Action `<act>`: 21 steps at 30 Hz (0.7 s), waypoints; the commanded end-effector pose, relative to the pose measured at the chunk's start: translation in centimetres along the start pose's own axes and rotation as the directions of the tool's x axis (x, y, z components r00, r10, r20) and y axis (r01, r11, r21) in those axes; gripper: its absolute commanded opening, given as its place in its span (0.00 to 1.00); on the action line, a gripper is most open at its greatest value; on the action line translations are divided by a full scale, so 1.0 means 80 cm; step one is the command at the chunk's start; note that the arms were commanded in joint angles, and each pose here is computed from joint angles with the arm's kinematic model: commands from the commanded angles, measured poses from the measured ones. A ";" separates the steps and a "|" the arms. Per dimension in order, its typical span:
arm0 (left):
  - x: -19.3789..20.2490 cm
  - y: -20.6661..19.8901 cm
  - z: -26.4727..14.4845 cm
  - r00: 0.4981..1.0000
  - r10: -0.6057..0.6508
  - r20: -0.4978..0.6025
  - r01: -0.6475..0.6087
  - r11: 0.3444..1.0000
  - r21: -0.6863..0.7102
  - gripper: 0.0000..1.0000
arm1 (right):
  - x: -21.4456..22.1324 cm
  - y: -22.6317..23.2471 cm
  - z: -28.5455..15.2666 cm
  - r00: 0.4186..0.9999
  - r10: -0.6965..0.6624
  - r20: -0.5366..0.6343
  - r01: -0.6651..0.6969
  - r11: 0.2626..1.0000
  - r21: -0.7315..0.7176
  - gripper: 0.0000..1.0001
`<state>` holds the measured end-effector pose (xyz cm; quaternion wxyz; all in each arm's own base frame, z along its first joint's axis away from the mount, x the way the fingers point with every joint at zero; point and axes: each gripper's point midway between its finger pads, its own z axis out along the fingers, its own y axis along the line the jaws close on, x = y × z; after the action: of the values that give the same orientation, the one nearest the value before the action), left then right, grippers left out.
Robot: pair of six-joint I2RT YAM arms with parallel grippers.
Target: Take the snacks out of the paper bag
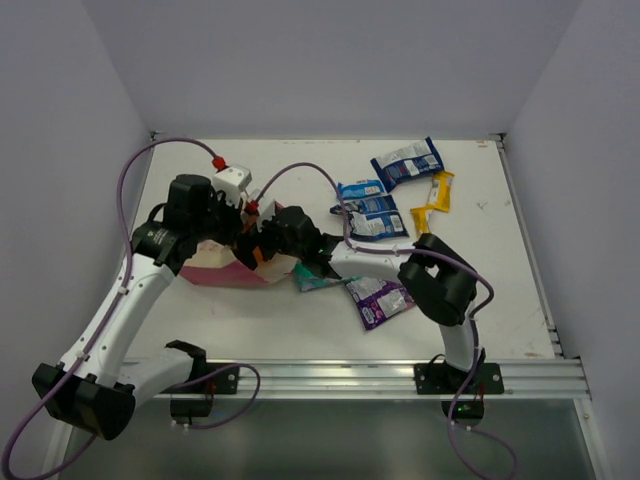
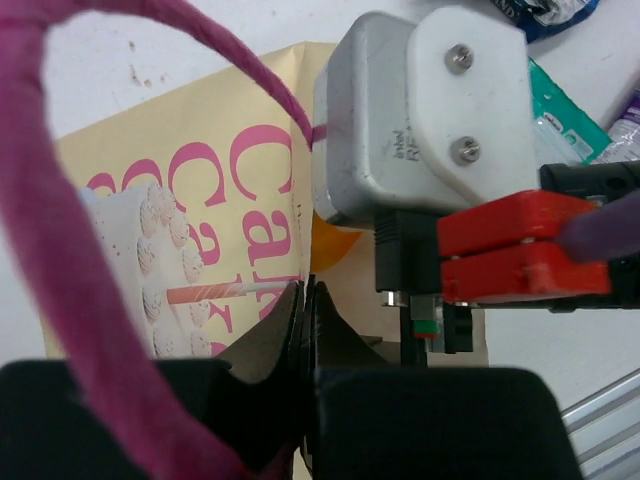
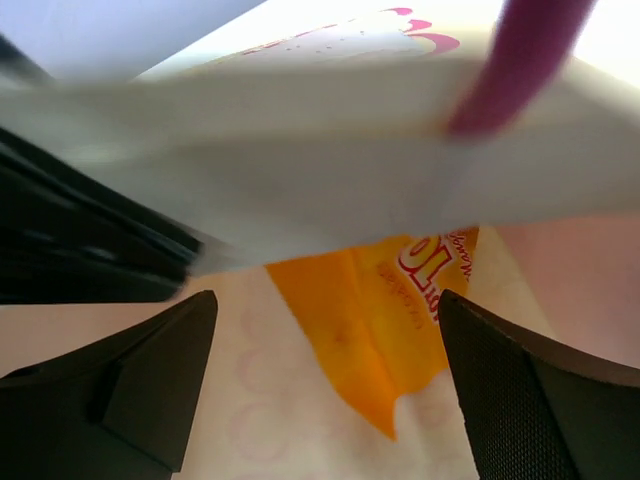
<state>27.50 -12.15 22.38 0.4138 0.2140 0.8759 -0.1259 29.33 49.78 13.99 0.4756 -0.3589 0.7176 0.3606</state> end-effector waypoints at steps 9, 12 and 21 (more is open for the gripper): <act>-0.049 -0.030 -0.033 0.990 0.014 0.137 -0.030 0.993 0.114 0.00 | -0.006 -0.018 0.052 0.997 -0.026 0.066 0.021 0.998 0.067 0.45; -0.049 -0.026 -0.034 0.990 0.015 0.143 -0.029 0.995 0.091 0.00 | 0.001 -0.023 0.043 0.998 -0.017 0.068 0.010 0.996 0.092 0.04; -0.014 0.030 -0.009 0.998 -0.015 0.063 0.024 0.988 -0.149 0.00 | -0.045 -0.015 -0.020 0.991 -0.029 0.129 0.016 0.995 0.102 0.00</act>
<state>27.70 -11.49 23.14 0.4268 0.2012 0.8748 -0.1104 30.58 49.89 12.36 0.5092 -0.3410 0.7164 0.3335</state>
